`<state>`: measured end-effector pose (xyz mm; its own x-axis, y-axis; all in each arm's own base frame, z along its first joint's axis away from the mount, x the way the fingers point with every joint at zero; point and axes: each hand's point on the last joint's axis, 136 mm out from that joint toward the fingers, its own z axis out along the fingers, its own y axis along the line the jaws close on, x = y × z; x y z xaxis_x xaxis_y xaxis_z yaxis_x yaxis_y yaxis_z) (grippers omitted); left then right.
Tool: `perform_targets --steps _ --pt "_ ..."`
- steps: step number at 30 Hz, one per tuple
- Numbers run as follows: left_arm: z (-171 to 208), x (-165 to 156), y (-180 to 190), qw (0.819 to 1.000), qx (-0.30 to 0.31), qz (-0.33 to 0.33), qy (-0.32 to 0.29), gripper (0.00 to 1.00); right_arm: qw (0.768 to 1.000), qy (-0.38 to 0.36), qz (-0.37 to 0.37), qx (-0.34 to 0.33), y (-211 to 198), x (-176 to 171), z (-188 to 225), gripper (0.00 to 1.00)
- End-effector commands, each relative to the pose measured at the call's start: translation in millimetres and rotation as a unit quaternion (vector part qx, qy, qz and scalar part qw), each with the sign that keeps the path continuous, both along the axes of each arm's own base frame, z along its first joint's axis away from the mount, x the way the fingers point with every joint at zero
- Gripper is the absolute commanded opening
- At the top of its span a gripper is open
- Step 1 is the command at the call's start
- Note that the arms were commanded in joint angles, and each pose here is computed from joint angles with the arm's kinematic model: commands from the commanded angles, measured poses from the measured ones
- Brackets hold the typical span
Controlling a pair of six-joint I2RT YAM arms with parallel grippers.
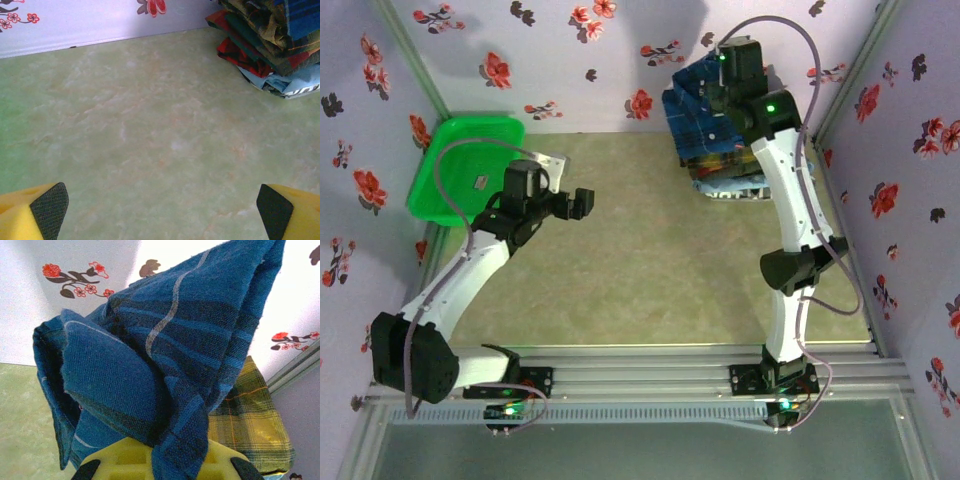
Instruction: Fold and stack the long sleeve shirts
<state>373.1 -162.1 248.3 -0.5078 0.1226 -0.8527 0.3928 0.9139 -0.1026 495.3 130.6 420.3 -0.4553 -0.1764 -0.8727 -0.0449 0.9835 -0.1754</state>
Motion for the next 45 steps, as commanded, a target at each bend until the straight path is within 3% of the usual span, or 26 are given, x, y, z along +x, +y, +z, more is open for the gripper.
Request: perform_targets --steps 1,30,33,36,40,45 --pt "13.8 9.5 -1.0 1.000 0.007 0.003 -0.029 1.00 0.999 -0.037 -0.002 0.011 -14.8 -10.4 33.2 0.00" --pt "65.0 17.8 -8.9 0.999 0.046 -0.020 -0.011 1.00 0.987 -0.001 -0.132 -0.095 -140.6 132.9 -96.9 0.01" --pt "65.7 19.4 -11.2 0.999 0.049 -0.023 -0.005 1.00 0.984 0.001 -0.145 -0.099 -157.6 144.8 -113.0 0.18" --pt "67.6 20.8 -14.6 0.998 0.050 -0.026 0.000 1.00 0.984 0.008 -0.160 -0.082 -175.5 150.7 -128.6 0.62" --pt "72.5 22.2 -16.4 0.999 0.047 -0.024 0.002 1.00 0.978 0.021 -0.188 -0.087 -199.0 148.5 -139.6 0.81" --pt "72.9 17.5 -18.7 0.999 0.044 -0.027 0.004 1.00 0.976 0.025 -0.203 -0.072 -215.2 139.1 -134.0 0.91"
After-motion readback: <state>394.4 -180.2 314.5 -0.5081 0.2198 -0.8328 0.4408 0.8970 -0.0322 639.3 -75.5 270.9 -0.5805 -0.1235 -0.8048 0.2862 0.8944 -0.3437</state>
